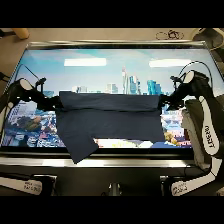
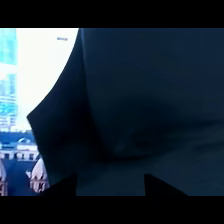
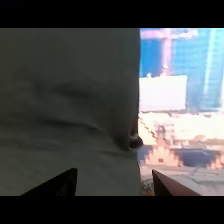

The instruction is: Fold the shirts.

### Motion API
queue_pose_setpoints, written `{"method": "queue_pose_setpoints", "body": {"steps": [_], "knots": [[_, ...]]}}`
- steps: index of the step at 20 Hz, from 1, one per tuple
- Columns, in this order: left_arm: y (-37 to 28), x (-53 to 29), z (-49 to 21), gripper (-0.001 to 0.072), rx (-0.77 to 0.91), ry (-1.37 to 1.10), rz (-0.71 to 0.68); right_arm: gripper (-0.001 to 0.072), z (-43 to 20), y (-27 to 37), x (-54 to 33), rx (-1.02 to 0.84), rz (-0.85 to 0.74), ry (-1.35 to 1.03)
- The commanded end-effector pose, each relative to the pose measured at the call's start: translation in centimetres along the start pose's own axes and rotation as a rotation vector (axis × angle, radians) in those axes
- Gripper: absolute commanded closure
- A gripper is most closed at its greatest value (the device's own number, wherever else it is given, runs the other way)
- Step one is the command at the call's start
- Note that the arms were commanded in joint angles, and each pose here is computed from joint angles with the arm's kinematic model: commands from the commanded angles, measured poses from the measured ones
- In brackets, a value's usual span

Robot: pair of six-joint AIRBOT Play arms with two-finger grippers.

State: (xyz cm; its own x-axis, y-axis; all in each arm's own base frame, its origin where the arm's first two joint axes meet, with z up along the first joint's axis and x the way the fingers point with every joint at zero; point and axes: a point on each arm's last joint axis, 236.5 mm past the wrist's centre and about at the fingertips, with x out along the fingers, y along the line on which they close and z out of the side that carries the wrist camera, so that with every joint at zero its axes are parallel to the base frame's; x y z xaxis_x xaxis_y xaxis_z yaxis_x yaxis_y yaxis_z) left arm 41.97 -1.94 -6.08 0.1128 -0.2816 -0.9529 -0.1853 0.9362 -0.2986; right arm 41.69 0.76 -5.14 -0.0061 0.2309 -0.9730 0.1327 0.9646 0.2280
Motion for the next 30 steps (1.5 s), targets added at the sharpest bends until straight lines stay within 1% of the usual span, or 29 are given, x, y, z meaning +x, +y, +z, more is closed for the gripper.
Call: {"method": "queue_pose_setpoints", "body": {"steps": [1, 4, 5, 7, 10, 14, 15, 16, 17, 18, 19, 21, 29, 30], "knots": [[1.7, -2.8, -4.0, 0.0192, -0.02, 0.073, -0.02, 0.0226, -3.7, -1.8, -3.6, 0.05, 0.012, 0.081], [3.0, 0.0, -12.9, 0.0201, -0.063, 0.172, -0.026, 0.0227, -8.1, -2.7, -2.3, 0.079, 0.017, 0.166], [2.7, 1.1, -15.9, 0.0201, -0.066, 0.187, -0.053, 0.0227, -9.3, -2.3, -1.7, 0.067, 0.03, 0.178], [1.9, 2.7, -19.1, 0.02, -0.102, 0.17, -0.106, 0.0227, -10.4, -2.0, -1.1, 0.075, 0.046, 0.166], [0.1, 4.0, -20.5, 0.02, -0.151, 0.154, -0.206, 0.0227, -10.7, -1.9, -1.3, 0.075, 0.045, 0.155], [-0.6, 4.9, -20.7, 0.0201, -0.161, 0.16, -0.223, 0.0226, -10.8, -1.9, -1.5, 0.076, 0.041, 0.151], [-1.0, 5.1, -21.0, 0.0214, -0.146, 0.171, -0.222, 0.0224, -11.1, -2.0, -1.3, 0.078, 0.04, 0.16], [-1.3, 5.2, -21.2, 0.0314, -0.135, 0.18, -0.22, 0.0223, -11.8, -2.0, -0.9, 0.081, 0.04, 0.177], [-1.5, 5.3, -21.4, 0.0449, -0.125, 0.184, -0.22, 0.0222, -12.9, -2.2, -0.1, 0.088, 0.037, 0.197], [-1.6, 5.2, -21.4, 0.0614, -0.12, 0.185, -0.221, 0.0221, -14.1, -2.3, 0.8, 0.097, 0.04, 0.217], [-1.6, 5.1, -21.4, 0.0677, -0.115, 0.184, -0.222, 0.0221, -15.2, -1.8, 1.9, 0.103, 0.068, 0.234], [-1.7, 4.8, -21.2, 0.0677, -0.097, 0.172, -0.226, 0.0221, -16.2, -1.3, 3.8, 0.087, 0.108, 0.235], [-2.2, 3.5, -20.3, 0.0678, -0.071, 0.107, -0.232, 0.0226, -14.0, -1.8, 6.6, 0.131, 0.11, 0.099], [-2.2, 3.5, -20.2, 0.0677, -0.071, 0.1, -0.23, 0.0251, -14.2, -1.7, 6.9, 0.14, 0.117, 0.099]]}}
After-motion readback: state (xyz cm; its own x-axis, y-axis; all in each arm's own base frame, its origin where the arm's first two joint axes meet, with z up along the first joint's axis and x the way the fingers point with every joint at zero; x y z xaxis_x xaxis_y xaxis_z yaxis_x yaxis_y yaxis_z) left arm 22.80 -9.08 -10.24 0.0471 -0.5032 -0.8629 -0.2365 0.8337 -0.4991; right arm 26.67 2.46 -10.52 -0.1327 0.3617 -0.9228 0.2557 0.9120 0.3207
